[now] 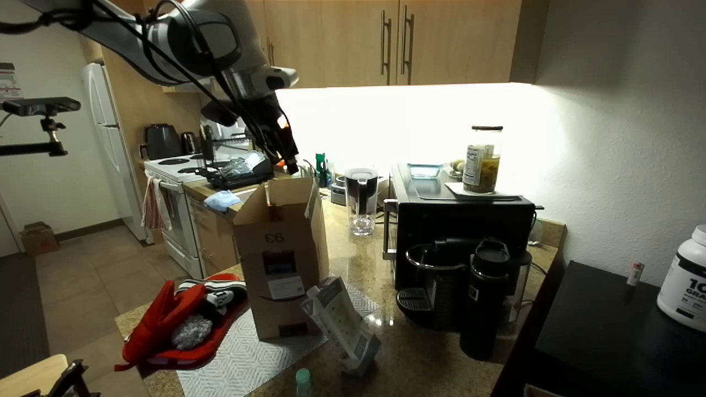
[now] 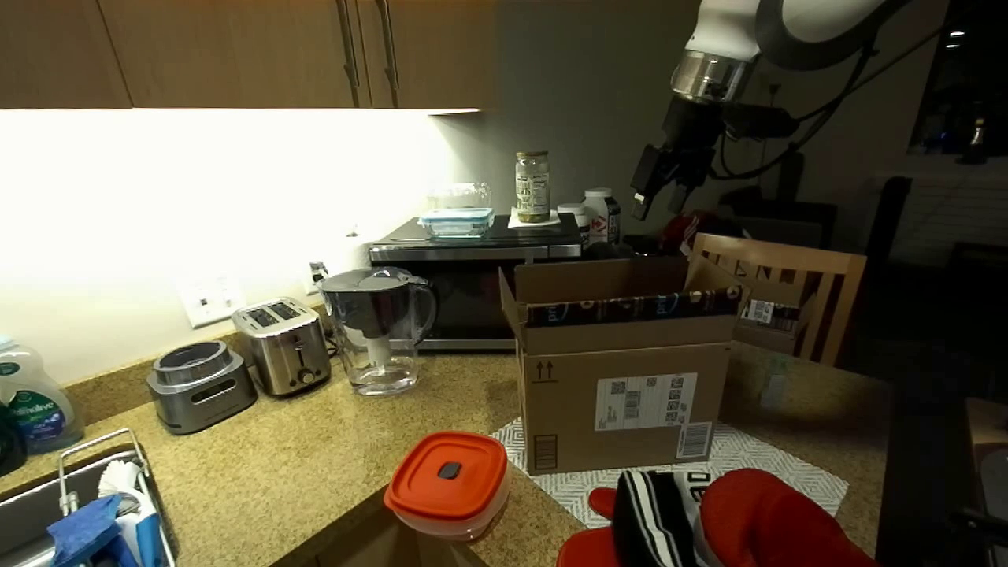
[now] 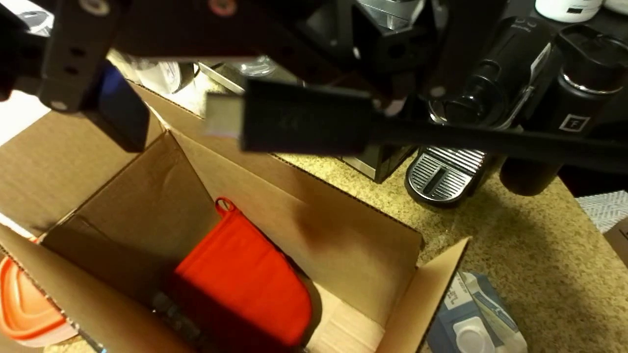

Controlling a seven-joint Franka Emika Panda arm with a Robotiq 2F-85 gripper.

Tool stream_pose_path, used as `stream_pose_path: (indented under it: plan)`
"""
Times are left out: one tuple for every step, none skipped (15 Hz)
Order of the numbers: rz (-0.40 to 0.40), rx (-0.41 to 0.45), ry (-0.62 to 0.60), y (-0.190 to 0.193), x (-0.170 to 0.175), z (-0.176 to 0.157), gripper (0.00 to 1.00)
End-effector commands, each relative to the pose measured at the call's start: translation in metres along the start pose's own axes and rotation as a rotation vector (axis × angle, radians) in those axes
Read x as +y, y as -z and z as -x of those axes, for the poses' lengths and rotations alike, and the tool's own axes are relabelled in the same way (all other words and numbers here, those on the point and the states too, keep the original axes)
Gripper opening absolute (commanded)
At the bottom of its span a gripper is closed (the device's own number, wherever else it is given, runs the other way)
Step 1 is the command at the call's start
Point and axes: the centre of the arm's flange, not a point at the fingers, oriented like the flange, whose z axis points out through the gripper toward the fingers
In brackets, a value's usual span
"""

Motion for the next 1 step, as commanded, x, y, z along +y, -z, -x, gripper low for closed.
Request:
stream_pose_path:
  plan:
    - [0.000, 0.000, 0.000, 0.0000, 0.0000, 0.0000, 1.00]
